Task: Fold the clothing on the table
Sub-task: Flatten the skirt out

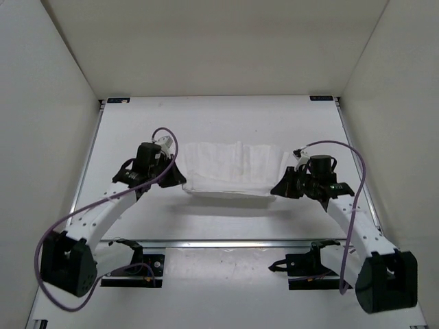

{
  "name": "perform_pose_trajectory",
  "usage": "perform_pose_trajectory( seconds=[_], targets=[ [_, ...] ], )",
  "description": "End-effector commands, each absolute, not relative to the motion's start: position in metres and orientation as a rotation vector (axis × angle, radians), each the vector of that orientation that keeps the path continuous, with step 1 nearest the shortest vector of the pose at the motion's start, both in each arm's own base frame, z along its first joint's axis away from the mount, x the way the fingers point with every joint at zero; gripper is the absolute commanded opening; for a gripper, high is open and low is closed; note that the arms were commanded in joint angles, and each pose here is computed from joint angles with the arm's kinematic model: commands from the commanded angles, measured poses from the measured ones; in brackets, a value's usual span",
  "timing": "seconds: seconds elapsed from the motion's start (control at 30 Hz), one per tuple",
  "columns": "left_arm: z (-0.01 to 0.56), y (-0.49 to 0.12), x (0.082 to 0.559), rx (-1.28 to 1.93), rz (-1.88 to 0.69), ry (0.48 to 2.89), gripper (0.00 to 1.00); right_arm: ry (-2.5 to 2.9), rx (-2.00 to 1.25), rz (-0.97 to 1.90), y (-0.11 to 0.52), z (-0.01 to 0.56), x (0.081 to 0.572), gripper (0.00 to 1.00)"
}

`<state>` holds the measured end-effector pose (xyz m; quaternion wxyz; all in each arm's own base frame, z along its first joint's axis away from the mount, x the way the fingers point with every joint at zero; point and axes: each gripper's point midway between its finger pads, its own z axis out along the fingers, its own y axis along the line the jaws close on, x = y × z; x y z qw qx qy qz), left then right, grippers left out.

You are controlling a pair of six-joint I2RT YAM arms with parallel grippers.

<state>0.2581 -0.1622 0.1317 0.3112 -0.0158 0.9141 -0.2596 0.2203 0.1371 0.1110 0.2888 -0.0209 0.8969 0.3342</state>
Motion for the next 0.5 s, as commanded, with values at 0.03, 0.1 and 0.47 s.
perform_pose_trajectory(
  seconds=[0.03,0.1,0.47],
  targets=[
    [0.157,-0.167,0.321,-0.045,-0.669,2.308,0.0,2.205,-0.178,0.846,0.137,0.156,0.287,0.0],
    [0.184,-0.173,0.357,-0.017,-0.673,2.239,0.0,2.184,-0.211,0.808,0.134,0.168,0.313,0.0],
    [0.321,-0.194,0.484,0.026,-0.628,1.929,0.0,1.847,-0.299,0.622,0.101,0.335,0.449,0.0]
  ],
)
